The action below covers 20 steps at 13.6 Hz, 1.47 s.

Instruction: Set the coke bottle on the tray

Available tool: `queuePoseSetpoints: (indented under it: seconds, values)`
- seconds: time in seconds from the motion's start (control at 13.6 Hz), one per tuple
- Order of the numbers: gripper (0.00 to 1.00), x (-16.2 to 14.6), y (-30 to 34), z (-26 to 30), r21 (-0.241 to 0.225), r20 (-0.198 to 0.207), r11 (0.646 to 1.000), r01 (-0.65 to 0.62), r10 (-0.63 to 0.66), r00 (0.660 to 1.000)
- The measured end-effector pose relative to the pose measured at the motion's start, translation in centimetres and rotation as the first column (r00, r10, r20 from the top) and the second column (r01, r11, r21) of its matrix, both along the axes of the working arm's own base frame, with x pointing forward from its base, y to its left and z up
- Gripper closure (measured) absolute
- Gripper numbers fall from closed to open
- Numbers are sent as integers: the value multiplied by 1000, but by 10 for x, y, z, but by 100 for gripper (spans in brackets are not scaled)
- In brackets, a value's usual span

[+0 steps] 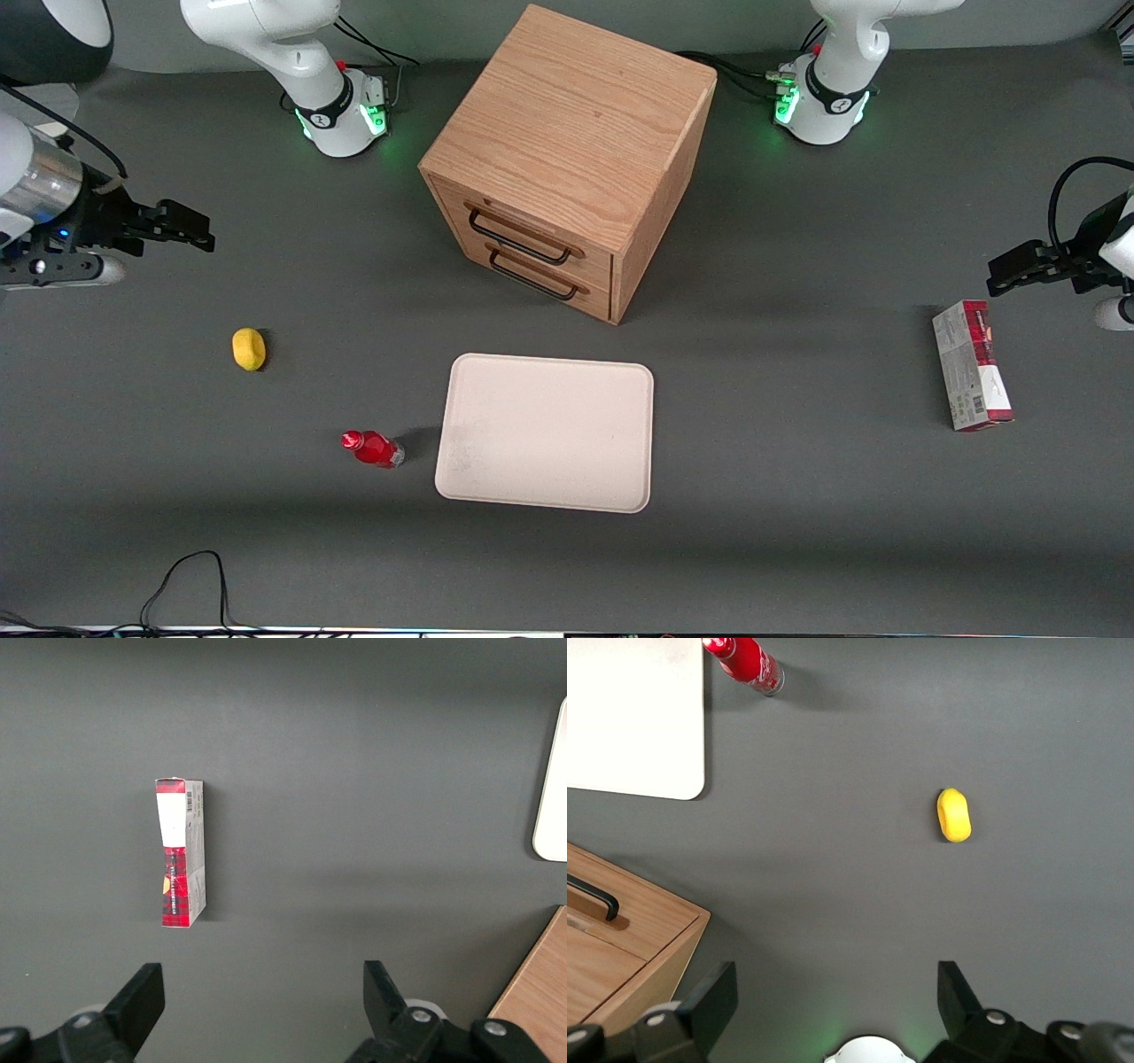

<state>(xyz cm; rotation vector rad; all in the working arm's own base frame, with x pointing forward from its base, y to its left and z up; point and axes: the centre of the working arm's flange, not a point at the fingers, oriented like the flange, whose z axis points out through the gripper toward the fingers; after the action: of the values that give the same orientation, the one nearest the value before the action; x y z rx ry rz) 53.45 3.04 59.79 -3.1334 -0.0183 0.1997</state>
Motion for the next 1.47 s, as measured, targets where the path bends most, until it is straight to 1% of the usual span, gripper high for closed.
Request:
queuePoseSetpoints:
  seconds: [0.44, 1.47]
  values:
    - [0, 1, -1, -2, 12, -4, 1000, 2, -2, 1000]
    - [0, 6, 2, -4, 10, -5, 1000, -1, 1, 1000]
